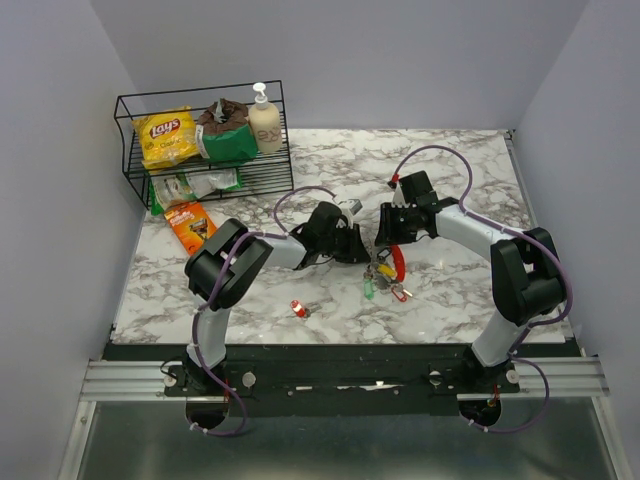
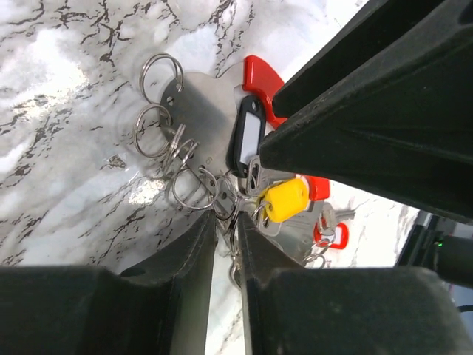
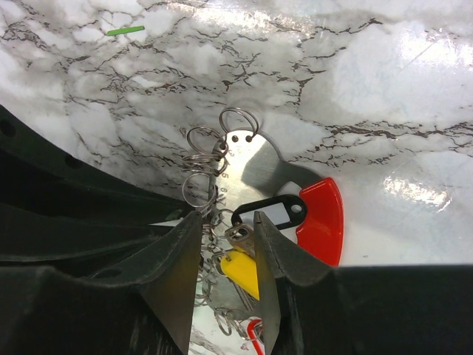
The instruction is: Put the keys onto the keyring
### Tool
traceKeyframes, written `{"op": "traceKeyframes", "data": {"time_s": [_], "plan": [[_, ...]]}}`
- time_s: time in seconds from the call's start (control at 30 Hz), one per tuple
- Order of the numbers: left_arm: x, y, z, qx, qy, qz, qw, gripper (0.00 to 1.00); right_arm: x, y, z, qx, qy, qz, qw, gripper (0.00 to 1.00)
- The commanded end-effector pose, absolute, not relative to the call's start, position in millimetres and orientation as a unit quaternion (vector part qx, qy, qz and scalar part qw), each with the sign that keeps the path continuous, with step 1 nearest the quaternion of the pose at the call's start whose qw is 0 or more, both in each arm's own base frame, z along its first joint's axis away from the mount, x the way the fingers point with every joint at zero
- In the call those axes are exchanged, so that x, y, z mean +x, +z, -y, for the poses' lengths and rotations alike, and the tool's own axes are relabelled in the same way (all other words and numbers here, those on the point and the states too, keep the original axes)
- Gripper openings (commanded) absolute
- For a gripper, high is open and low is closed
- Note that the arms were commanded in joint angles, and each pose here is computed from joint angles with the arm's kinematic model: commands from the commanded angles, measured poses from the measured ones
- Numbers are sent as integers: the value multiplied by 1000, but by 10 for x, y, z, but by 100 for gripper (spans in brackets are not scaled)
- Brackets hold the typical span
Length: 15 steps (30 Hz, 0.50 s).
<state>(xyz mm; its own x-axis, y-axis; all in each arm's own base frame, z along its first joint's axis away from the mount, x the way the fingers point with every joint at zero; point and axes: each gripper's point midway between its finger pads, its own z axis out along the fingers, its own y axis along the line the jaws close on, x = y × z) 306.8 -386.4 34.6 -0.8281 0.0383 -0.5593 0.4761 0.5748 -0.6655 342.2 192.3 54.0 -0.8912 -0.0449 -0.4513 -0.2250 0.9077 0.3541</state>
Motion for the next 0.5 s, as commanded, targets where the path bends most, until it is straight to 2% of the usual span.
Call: {"op": "traceKeyframes", "data": {"time_s": [0.0, 0.07, 0.1, 0.27, 0.47], "plan": [[3120, 280, 3851, 160, -413, -857, 263, 13, 3441, 515, -1873, -71, 192, -952, 226, 43], [3123, 296, 3841, 160, -412, -857, 267, 2, 3440, 531, -1866, -70, 192, -952, 228, 43], [3151, 351, 3833, 159, -409, -855, 277, 0, 3437, 540, -1869, -71, 192, -952, 229, 43], [3157, 576, 3743, 173, -397, -847, 308, 0, 3436, 661, -1877, -76, 197, -948, 239, 43], [3094, 967, 3662, 227, -386, -827, 339, 0, 3391, 1079, -2009, -118, 246, -921, 277, 43]]}}
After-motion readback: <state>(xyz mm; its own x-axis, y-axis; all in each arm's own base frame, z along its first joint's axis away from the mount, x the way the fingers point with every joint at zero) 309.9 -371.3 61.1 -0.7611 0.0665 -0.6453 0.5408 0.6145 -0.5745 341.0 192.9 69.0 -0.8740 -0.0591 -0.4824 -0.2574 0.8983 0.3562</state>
